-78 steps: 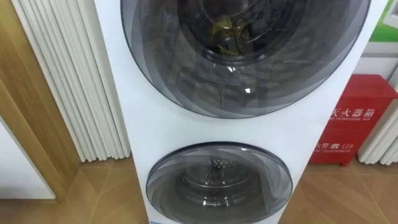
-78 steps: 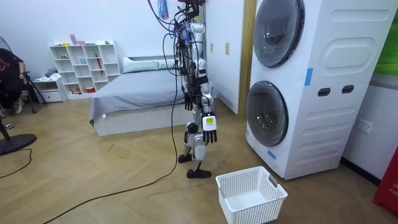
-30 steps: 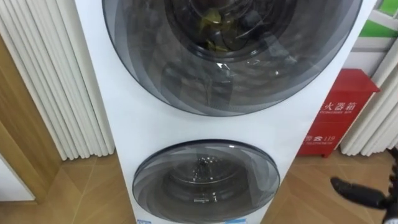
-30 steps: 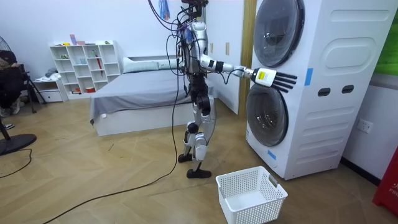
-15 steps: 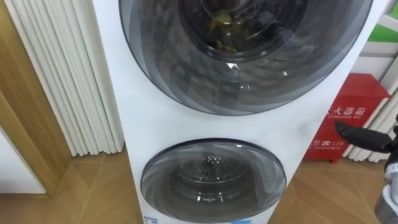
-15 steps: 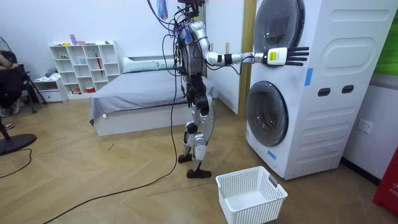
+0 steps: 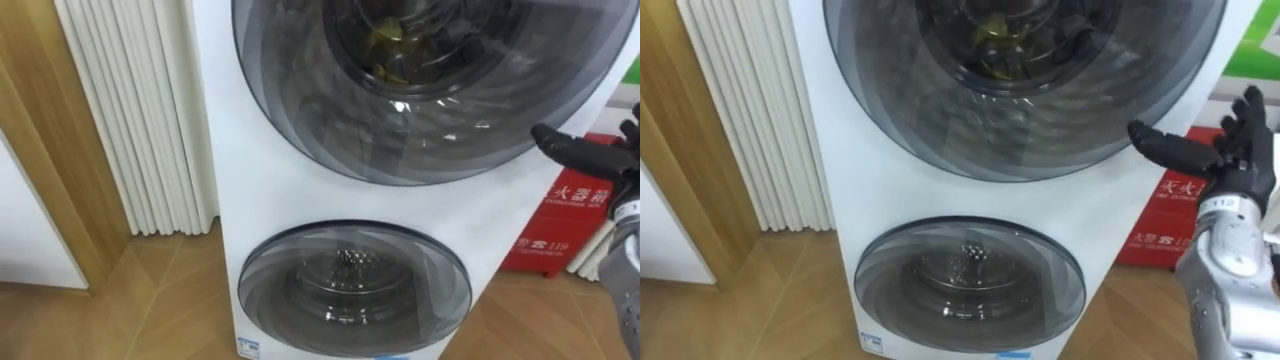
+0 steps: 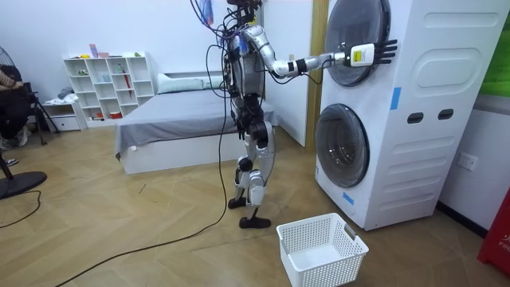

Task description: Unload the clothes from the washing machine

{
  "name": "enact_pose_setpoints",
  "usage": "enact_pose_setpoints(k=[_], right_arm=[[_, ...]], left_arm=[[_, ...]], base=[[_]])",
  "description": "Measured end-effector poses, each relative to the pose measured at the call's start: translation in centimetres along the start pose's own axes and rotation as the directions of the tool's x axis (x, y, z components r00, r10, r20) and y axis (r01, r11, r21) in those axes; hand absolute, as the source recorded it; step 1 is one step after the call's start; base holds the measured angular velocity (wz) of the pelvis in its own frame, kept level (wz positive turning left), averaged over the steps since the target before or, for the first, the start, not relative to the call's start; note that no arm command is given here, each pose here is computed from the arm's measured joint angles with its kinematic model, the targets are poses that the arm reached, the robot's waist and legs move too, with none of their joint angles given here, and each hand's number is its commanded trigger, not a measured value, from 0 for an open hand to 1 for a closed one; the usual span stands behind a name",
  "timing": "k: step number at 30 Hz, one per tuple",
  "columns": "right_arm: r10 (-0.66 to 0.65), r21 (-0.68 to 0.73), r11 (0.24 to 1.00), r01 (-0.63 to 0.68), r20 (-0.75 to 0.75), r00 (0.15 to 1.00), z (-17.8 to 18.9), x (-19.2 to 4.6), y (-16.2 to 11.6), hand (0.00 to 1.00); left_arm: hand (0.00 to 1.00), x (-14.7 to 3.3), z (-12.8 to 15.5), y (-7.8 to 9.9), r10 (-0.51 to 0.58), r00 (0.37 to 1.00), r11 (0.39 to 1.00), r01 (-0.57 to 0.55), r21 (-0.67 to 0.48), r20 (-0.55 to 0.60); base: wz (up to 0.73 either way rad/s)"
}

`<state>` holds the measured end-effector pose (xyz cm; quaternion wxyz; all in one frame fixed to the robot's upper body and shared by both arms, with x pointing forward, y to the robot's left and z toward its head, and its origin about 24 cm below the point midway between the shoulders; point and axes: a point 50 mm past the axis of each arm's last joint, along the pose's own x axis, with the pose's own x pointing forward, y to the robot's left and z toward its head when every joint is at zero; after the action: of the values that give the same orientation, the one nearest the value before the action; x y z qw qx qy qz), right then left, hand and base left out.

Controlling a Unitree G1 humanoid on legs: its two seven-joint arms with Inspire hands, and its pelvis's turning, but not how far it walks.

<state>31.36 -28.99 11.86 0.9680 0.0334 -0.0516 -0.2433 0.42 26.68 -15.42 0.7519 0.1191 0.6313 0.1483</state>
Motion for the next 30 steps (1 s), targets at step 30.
enact_pose_setpoints(k=[30], right_arm=[[0.157, -0.099, 0.982, -0.16, -0.037, 0.987, 0.5, 0.9, -1.0, 0.0]], left_arm=[[0.0, 0.1, 0.5, 0.3, -0.041, 0.999, 0.995, 0.041, 0.093, 0.005]], base=[[0.0]])
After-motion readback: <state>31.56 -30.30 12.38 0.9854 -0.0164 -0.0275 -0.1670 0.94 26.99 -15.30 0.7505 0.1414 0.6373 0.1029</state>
